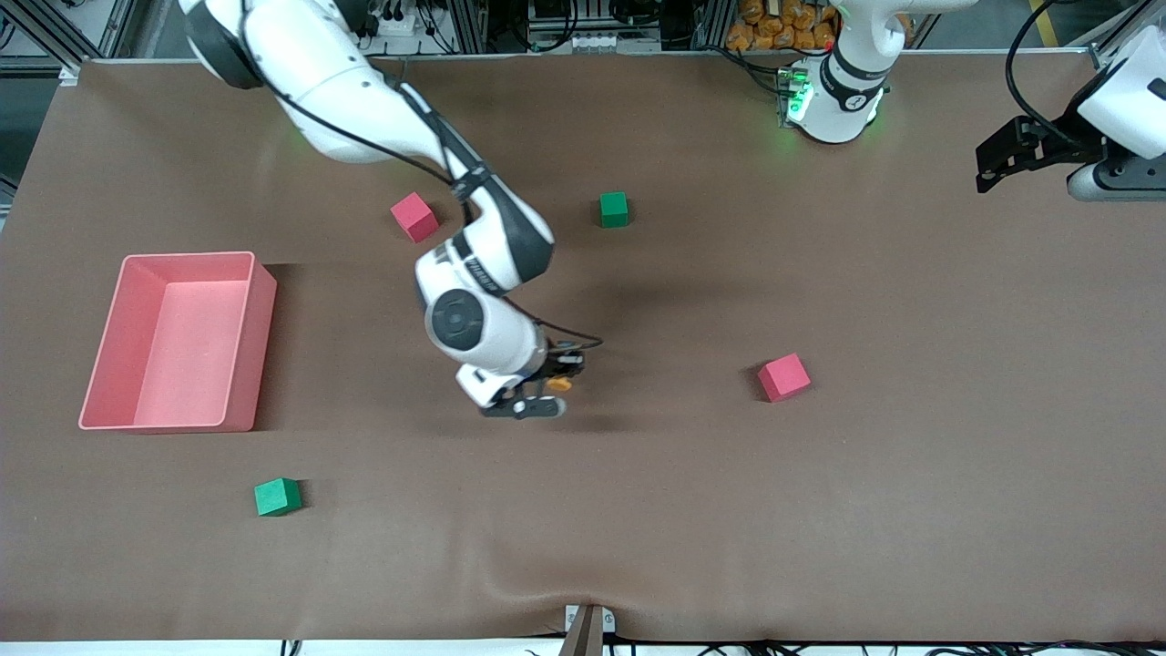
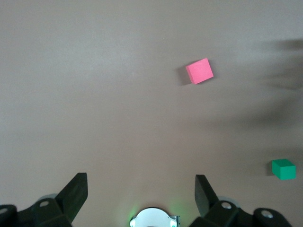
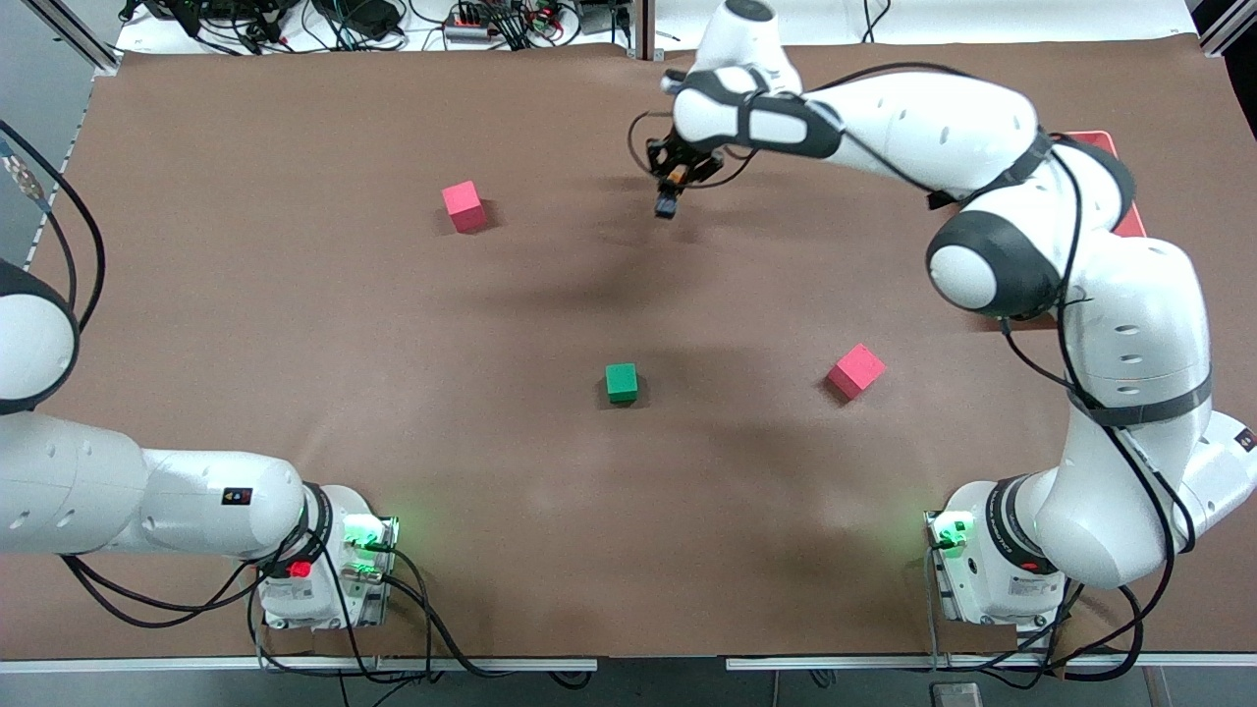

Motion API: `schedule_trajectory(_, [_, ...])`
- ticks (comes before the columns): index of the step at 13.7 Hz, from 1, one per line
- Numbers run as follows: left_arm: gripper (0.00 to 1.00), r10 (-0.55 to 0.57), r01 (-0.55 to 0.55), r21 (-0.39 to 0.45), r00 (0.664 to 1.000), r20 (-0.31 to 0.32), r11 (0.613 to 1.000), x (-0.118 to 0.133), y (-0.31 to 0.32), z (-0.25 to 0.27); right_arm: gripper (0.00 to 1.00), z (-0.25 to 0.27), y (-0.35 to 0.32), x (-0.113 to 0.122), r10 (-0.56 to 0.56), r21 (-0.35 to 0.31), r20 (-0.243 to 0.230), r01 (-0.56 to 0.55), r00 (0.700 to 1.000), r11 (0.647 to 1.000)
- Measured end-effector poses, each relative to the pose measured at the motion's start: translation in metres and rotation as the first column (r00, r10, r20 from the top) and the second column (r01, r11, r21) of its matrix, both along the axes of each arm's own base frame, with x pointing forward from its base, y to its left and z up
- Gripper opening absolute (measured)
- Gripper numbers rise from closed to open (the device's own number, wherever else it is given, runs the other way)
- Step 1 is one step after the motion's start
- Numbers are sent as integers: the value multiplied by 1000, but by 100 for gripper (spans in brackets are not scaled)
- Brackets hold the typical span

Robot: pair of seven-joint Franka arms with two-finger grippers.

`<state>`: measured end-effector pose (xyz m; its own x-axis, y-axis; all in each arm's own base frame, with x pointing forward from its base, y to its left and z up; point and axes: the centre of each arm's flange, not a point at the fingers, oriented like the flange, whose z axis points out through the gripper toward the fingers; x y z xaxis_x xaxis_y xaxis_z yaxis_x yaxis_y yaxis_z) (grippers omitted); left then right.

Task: Place and upright button with both arms
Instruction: 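Set the button down with the right gripper while the left gripper approaches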

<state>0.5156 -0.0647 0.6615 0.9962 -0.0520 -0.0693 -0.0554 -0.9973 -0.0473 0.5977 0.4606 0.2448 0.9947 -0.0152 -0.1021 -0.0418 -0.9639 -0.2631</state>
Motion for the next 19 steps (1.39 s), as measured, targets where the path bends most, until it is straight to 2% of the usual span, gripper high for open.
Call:
schedule_trajectory(4, [100, -1, 1, 2, 999, -46, 1000, 11, -1, -23, 33, -36, 32, -26, 14, -14, -22, -15, 1000, 1000])
schedule_trajectory(6, [100, -8, 7, -3, 994, -106, 1000, 24, -6, -54, 33, -55, 39, -36, 29, -27, -40, -30, 999, 999])
schedule_trajectory(9, [100, -29, 21, -44, 977, -209, 999, 43, -21, -107, 33, -54, 56, -49, 58, -24, -36, -59, 998, 998])
schedule_trajectory(11, [100, -70, 58, -55, 964, -258, 997, 50, -46, -135, 37, -54, 61, -54, 69, -25, -36, -70, 997, 997])
schedule_trajectory(12, [100, -102, 87, -64, 955, -278, 994, 50, -65, -146, 43, -54, 61, -54, 68, -25, -35, -69, 997, 997])
schedule_trajectory(16, [100, -224, 200, -106, 909, -352, 974, 37, -150, -190, 83, -32, 56, -35, 50, -10, 0, -50, 999, 999])
schedule_trajectory(18, [100, -250, 222, -116, 889, -383, 968, 41, -171, -220, 100, -9, 45, -17, 42, -22, -4, -42, 999, 999])
schedule_trajectory(19, [100, -261, 231, -121, 880, -397, 965, 44, -181, -236, 100, 9, 33, -2, 29, -35, -1, -29, 1000, 999])
